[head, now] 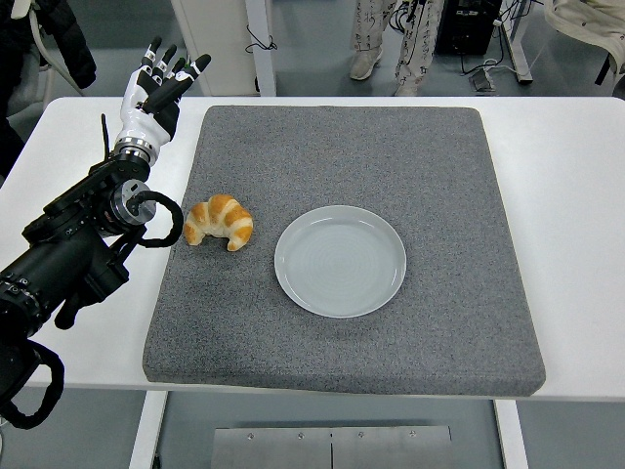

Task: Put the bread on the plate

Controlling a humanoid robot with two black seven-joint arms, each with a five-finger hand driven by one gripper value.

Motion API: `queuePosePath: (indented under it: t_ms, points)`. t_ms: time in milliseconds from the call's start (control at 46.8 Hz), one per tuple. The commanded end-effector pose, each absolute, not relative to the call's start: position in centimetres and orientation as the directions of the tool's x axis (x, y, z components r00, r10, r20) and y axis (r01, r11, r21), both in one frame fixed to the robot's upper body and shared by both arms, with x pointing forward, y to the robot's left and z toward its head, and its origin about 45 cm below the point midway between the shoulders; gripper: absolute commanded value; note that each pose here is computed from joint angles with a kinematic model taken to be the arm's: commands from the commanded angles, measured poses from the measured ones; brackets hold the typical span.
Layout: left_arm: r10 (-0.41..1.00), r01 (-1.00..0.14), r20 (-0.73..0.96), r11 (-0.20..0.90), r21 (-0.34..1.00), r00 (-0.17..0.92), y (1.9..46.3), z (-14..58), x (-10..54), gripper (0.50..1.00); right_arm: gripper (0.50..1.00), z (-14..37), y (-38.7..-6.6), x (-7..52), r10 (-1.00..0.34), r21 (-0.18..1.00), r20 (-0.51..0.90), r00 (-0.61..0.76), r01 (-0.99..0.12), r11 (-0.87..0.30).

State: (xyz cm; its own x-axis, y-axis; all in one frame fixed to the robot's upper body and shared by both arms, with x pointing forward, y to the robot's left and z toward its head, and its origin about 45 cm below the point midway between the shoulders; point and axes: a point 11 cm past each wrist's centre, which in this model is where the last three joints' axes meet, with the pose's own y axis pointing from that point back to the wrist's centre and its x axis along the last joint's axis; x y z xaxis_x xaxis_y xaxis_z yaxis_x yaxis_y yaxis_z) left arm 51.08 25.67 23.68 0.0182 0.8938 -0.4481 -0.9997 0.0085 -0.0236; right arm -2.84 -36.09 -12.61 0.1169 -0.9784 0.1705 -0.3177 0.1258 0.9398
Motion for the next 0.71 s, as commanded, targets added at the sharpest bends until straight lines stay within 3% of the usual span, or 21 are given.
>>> queuePosePath:
  t_ms: [0, 684]
  points:
    - [0.895, -1.000, -0.446, 0.007, -0.025, 0.018, 25.75, 23.75, 51.11, 1.000, 1.000, -12.62, -36.04, -2.84, -0.979, 0.940, 0.169, 0.117, -0.318, 0.124]
    - [0.900, -0.999, -0.435, 0.017, -0.032, 0.029, 25.55, 24.18, 51.28, 1.000, 1.000, -12.61, -36.10, -2.84, -0.979, 0.940, 0.171, 0.116, -0.318, 0.126]
